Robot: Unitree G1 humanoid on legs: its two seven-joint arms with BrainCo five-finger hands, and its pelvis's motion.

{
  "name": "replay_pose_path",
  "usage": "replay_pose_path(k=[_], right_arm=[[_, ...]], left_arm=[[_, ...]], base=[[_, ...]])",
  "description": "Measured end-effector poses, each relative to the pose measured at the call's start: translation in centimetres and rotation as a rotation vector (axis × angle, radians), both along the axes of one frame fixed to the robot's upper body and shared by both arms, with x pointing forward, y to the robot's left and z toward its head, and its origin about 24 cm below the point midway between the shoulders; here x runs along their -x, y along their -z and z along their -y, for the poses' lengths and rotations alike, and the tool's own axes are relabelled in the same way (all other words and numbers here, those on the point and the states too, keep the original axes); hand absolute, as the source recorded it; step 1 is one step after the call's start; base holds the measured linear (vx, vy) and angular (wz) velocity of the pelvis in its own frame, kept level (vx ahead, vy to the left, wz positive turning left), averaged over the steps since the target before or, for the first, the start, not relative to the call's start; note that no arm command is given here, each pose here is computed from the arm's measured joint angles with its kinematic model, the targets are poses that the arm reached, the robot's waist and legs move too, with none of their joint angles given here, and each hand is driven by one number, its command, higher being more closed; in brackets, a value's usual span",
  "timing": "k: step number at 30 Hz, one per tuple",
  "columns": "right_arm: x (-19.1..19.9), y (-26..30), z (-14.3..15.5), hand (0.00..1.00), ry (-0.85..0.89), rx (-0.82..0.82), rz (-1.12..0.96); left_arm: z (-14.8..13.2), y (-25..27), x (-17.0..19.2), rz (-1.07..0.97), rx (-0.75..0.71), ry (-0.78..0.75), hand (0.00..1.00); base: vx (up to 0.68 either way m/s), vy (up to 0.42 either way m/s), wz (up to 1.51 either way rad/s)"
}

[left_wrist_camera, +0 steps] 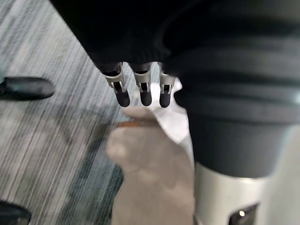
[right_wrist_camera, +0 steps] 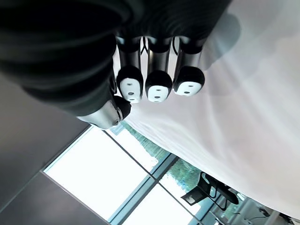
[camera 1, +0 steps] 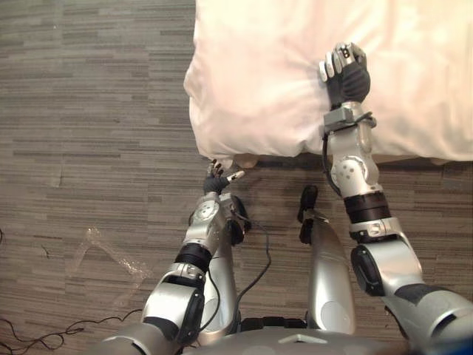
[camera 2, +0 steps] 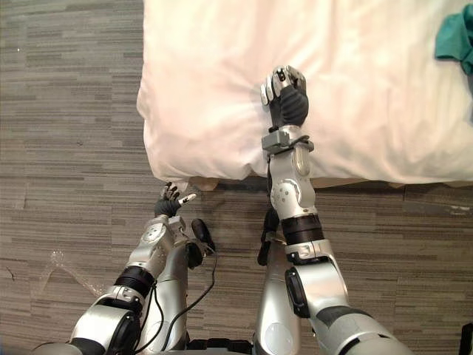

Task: Tidy the bed and pick cloth on bed and put in laundry

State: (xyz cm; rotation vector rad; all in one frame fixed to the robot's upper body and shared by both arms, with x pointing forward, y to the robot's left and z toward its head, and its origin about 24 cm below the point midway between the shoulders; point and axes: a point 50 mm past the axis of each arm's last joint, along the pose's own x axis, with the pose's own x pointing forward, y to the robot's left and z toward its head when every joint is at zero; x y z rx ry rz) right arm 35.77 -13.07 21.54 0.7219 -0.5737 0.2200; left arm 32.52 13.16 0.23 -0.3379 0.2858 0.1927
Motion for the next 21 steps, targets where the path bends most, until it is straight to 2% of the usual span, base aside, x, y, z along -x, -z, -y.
replay_pose_path(k=[6, 10, 12, 14, 16, 17, 21], right_arm=[[1.3, 2.4, 2.5, 1.00, 0.055, -0.056, 0.001], [2.5, 5.4, 5.2, 1.00, 0.116, -0.086, -0.031], [3.2, 7.8, 6.7, 1.00, 0.170, -0.093, -0.102], [4.6, 13.0, 9.5, 1.00, 0.273, -0.109, -0.298], [6.2, 16.1, 10.9, 1.00, 0.332, -0.120, -0.411], [7.2, 17.5, 11.4, 0.00, 0.352, -0.119, -0.461], [11.4, 22.2, 12.9, 0.00, 0.426, -0.065, -0.652]], left_arm=[[-0.8, -0.8, -0.3, 0.020, 0.001, -0.026, 0.00], [-2.2, -1.0, -0.3, 0.027, 0.024, -0.064, 0.00], [-2.9, -0.5, 0.0, 0.004, 0.013, -0.071, 0.00], [-3.5, 0.3, 0.7, -0.016, 0.013, -0.067, 0.00], [-3.9, 0.9, 1.3, -0.029, 0.010, -0.064, 0.00], [-4.3, 1.5, 1.8, -0.047, 0.006, -0.072, 0.00], [-5.4, 3.5, 3.9, -0.105, 0.006, -0.088, 0.00]], base=[[-0.01, -0.042, -0.22], [0.08, 0.001, -0.17], [0.10, 0.022, -0.15], [0.08, 0.016, -0.12], [0.07, 0.008, -0.21], [0.08, 0.011, -0.30], [0.04, -0.015, -0.18]])
